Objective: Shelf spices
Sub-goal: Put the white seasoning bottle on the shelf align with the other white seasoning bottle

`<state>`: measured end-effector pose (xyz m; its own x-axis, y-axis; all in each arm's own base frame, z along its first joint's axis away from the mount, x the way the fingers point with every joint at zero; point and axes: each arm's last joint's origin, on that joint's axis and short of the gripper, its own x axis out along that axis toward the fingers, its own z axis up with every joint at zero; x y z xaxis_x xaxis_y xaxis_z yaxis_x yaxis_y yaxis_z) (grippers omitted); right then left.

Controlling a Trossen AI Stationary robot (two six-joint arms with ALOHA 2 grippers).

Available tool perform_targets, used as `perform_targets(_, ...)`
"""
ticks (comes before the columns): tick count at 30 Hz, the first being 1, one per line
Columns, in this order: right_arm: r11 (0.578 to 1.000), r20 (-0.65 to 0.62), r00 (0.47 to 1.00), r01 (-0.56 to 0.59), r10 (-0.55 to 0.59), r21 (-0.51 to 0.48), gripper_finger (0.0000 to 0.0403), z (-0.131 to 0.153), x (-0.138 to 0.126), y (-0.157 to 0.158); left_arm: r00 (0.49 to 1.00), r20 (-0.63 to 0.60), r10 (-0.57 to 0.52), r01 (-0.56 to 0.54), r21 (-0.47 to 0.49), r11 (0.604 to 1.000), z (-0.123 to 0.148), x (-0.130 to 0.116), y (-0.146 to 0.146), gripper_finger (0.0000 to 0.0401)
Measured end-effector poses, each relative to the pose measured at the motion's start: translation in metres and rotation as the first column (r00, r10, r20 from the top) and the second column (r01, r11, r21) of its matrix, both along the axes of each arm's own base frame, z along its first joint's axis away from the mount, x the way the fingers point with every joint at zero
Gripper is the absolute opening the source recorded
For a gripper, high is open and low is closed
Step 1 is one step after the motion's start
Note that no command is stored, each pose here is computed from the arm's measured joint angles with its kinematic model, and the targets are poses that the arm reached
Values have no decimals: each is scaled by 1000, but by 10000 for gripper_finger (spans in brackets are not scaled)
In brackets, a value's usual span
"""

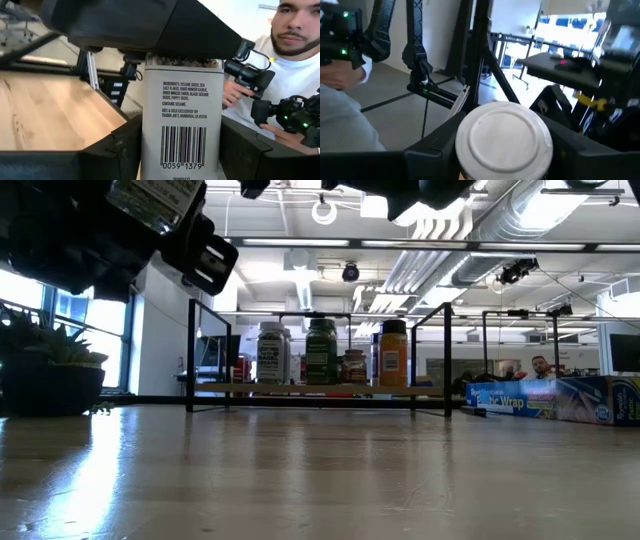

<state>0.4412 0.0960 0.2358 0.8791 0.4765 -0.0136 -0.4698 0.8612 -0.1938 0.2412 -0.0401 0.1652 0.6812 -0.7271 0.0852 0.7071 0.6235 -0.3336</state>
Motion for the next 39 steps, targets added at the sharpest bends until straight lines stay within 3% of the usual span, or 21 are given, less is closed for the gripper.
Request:
perform_targets(6,993,-171,984,66,-48,102,188,5,-6,-4,992,-121,-25,22,-24,999,-7,2,14,220)
perform_targets(12,978,-347,928,183,-137,104,188,-5,-11,-7,959,-282,-10,-5,-51,999,-23,-5,35,222)
perform_targets(17,965,-418,895,228,-155,131,187,-18,-15,-2,944,-327,52,-62,-20,998,-36,-18,45,222)
perform_targets(20,971,-394,912,187,-115,151,187,-16,-16,4,944,-321,78,-83,-3,997,-38,-20,46,222)
perform_targets(23,964,-368,917,223,-156,147,187,-13,-14,-1,933,-351,74,-81,-5,997,-40,-20,45,222)
perform_targets(27,946,-469,864,286,-186,152,187,-21,-15,-9,901,-419,107,-120,-5,993,-46,-22,53,222)
perform_targets(30,921,-563,792,368,-237,130,187,-32,-17,-13,846,-480,233,-236,55,970,-54,-24,61,221)
perform_targets(35,896,-626,725,434,-286,93,187,-53,-14,-19,732,-492,471,-424,211,881,-53,-30,71,206)
perform_targets(39,885,-649,700,457,-298,86,187,-73,-7,-23,724,-421,547,-475,271,837,-35,-35,68,193)
